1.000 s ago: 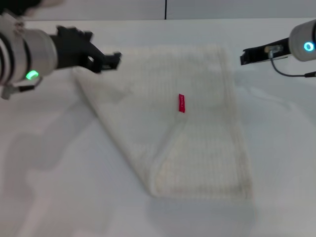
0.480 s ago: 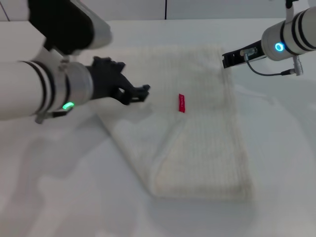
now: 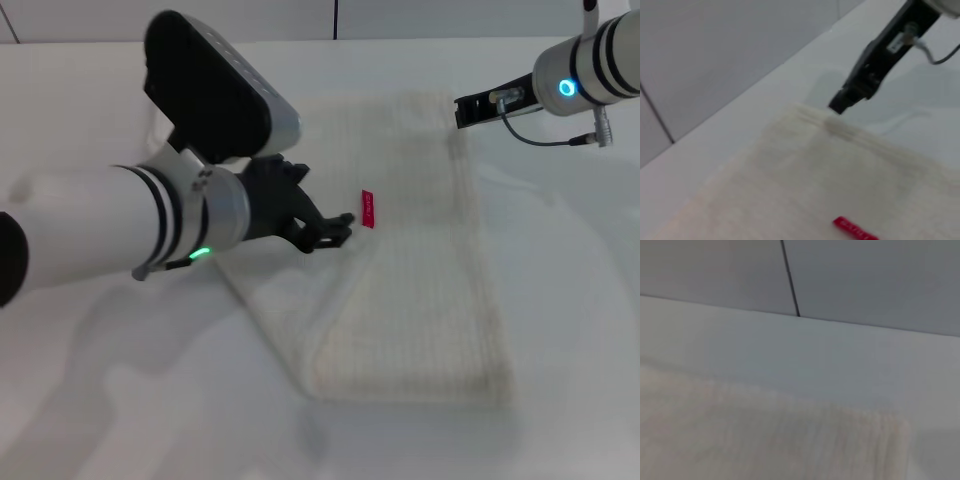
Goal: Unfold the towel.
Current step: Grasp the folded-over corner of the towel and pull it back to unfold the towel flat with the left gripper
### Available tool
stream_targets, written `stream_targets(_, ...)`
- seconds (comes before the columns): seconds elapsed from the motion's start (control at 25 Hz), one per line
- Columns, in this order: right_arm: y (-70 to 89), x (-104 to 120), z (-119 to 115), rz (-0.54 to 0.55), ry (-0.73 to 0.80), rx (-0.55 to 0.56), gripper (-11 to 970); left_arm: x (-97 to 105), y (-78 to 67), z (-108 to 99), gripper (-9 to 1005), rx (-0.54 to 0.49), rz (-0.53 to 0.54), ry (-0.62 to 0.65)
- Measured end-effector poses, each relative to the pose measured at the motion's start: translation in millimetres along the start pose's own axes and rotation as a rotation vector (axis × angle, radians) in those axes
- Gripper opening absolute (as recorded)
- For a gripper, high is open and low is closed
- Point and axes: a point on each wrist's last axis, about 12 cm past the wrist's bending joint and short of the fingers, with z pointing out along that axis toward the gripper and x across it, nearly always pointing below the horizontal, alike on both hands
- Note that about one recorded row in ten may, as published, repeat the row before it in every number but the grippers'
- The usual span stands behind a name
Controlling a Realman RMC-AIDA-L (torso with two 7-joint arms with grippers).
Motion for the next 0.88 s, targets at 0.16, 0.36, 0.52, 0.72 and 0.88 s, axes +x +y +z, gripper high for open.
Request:
stream_targets(0.16,0.2,2,7,0.009,0.009,0.009,-1,-3,-6.6,4,731,0.026,-0.008,-0.022)
stream_targets(0.36,4.7,4,14,0.005,0.025,0.009,-2,0,-14.3,16,721,0.042,0.002,-0.036)
stream_targets(0.52,7.9,5,16,-0.003,0.031,0.006,-2,2,-23.7,24,713,0.052,0.028,-0.05)
stream_targets(0.72,10.1,6,17,-0.007,0.034,0.003,-2,5,-26.3,29,702,0.051,0.038,-0.052)
stream_targets(0.88,10.8,7,17,-0.007,0.039,0.0,-2,10,-29.1,38,694,0.04,0.06,-0.064)
